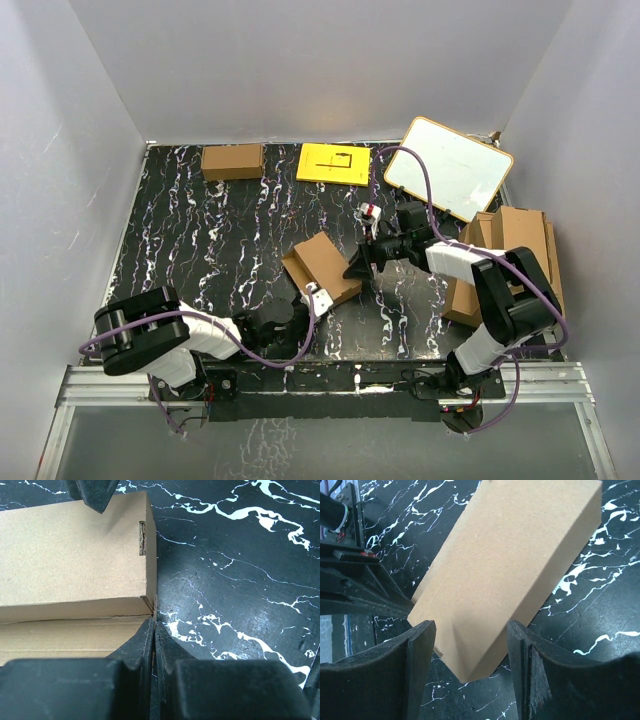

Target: Fold the paper box

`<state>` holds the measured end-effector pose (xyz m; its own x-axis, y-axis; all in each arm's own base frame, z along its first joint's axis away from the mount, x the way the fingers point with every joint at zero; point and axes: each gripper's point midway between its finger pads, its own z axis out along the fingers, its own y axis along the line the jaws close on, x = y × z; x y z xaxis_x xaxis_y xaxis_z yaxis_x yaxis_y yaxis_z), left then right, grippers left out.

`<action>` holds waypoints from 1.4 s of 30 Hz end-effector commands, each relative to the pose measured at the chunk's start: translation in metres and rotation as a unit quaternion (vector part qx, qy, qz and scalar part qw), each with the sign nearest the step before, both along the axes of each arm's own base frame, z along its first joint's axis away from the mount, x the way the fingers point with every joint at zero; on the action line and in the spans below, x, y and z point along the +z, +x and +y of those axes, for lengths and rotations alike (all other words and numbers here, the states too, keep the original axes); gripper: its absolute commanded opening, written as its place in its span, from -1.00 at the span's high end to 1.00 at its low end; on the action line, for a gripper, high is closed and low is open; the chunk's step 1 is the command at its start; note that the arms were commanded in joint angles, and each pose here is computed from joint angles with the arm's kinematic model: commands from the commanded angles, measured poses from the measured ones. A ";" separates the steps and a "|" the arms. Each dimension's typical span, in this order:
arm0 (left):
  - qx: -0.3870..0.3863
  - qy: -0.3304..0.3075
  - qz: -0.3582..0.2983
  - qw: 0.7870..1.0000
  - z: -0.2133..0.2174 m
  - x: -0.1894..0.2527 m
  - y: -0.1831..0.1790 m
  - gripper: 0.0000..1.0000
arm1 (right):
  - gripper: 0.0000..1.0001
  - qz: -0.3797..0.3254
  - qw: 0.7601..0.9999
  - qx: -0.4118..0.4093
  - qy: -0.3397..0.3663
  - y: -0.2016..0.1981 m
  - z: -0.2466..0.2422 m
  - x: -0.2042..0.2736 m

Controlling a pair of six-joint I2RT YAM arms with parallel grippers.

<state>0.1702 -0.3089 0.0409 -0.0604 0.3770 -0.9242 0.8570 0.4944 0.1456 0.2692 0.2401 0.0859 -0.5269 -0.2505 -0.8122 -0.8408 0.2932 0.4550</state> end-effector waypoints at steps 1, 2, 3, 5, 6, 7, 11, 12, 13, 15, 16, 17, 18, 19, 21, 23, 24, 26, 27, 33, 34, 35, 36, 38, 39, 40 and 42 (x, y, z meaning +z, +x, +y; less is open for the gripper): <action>0.008 -0.021 -0.004 1.000 -0.003 0.009 0.002 1.00 | -0.24 0.003 1.000 -0.023 0.007 0.023 0.005 0.012; 0.009 -0.022 -0.004 1.000 -0.003 0.010 0.002 1.00 | -0.23 0.010 1.000 -0.023 0.005 0.024 0.005 0.010; 0.009 -0.022 -0.004 1.000 -0.003 0.010 0.002 1.00 | -0.22 0.019 1.000 -0.023 0.004 0.023 0.004 0.008; 0.010 -0.023 -0.003 1.000 -0.003 0.010 0.003 1.00 | -0.20 0.029 0.999 -0.023 0.002 0.023 0.004 0.005; 0.010 -0.023 -0.003 1.000 -0.003 0.010 0.003 1.00 | -0.18 0.033 0.999 -0.024 0.001 0.023 0.004 0.003; 0.011 -0.023 -0.003 1.000 -0.003 0.010 0.003 1.00 | -0.17 0.036 0.999 -0.026 -0.002 0.024 0.003 0.001; 0.014 -0.024 -0.001 1.000 -0.002 0.010 0.003 1.00 | -0.13 0.048 0.998 -0.042 -0.019 0.030 -0.001 -0.008; 0.017 -0.025 0.001 1.000 -0.001 0.009 0.003 1.00 | -0.12 0.050 0.997 -0.045 -0.024 0.032 -0.002 -0.010; 0.018 -0.025 0.002 1.000 -0.001 0.009 0.003 1.00 | -0.11 0.053 0.997 -0.047 -0.029 0.032 -0.004 -0.013; 0.020 -0.027 0.004 0.999 -0.001 0.009 0.003 1.00 | -0.09 0.057 0.996 -0.052 -0.038 0.034 -0.005 -0.018; 0.021 -0.029 0.004 0.999 -0.001 0.009 0.003 1.00 | -0.08 0.058 0.996 -0.053 -0.041 0.035 -0.006 -0.019; 0.023 -0.030 0.006 0.999 0.000 0.010 0.003 1.00 | -0.07 0.059 0.996 -0.054 -0.044 0.035 -0.006 -0.021; 0.027 -0.032 0.008 0.999 0.000 0.009 0.004 1.00 | -0.06 0.060 0.996 -0.055 -0.046 0.036 -0.006 -0.022; 0.029 -0.033 0.009 0.999 0.001 0.009 0.004 1.00 | -0.06 0.060 0.995 -0.057 -0.048 0.037 -0.007 -0.023; 0.032 -0.036 0.011 0.999 0.002 0.009 0.004 1.00 | -0.05 0.059 0.995 -0.061 -0.052 0.038 -0.008 -0.025; 0.034 -0.039 0.013 0.999 0.003 0.009 0.004 1.00 | -0.04 0.059 0.995 -0.062 -0.054 0.039 -0.009 -0.025; 0.036 -0.042 0.013 0.998 0.004 0.010 0.004 1.00 | -0.03 0.059 0.995 -0.062 -0.055 0.039 -0.009 -0.026; 0.039 -0.045 0.014 0.998 0.006 0.010 0.005 1.00 | -0.02 0.061 0.995 -0.063 -0.057 0.040 -0.009 -0.027; 0.040 -0.048 0.015 0.998 0.005 0.012 0.005 1.00 | -0.01 0.062 0.994 -0.063 -0.059 0.039 -0.009 -0.028; 0.049 -0.057 0.022 0.997 0.008 0.011 0.005 1.00 | 0.01 0.061 0.994 -0.064 -0.062 0.040 -0.010 -0.030; 0.050 -0.058 0.023 0.997 0.009 0.011 0.005 1.00 | 0.01 0.061 0.994 -0.063 -0.062 0.040 -0.010 -0.030; 0.051 -0.061 0.024 0.997 0.009 0.011 0.005 1.00 | 0.01 0.061 0.994 -0.063 -0.062 0.040 -0.010 -0.030; 0.052 -0.061 0.025 0.996 0.009 0.010 0.005 1.00 | 0.02 0.061 0.994 -0.063 -0.063 0.040 -0.010 -0.030; 0.052 -0.062 0.026 0.996 0.009 0.010 0.005 1.00 | 0.02 0.061 0.994 -0.064 -0.065 0.040 -0.011 -0.031; 0.053 -0.063 0.026 0.996 0.009 0.010 0.005 1.00 | 0.02 0.061 0.994 -0.065 -0.067 0.040 -0.011 -0.031; 0.053 -0.062 0.027 0.996 0.009 0.010 0.005 1.00 | 0.02 0.061 0.994 -0.065 -0.067 0.040 -0.011 -0.032; 0.054 -0.062 0.029 0.996 0.009 0.009 0.005 1.00 | 0.03 0.061 0.994 -0.067 -0.069 0.041 -0.012 -0.032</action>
<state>0.1732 -0.3003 0.0430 -0.1431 0.2884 -0.9468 0.8136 0.5789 0.0534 0.2894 0.2337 0.0576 -0.6942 -0.2644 -0.6694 -0.7086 0.4142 0.5712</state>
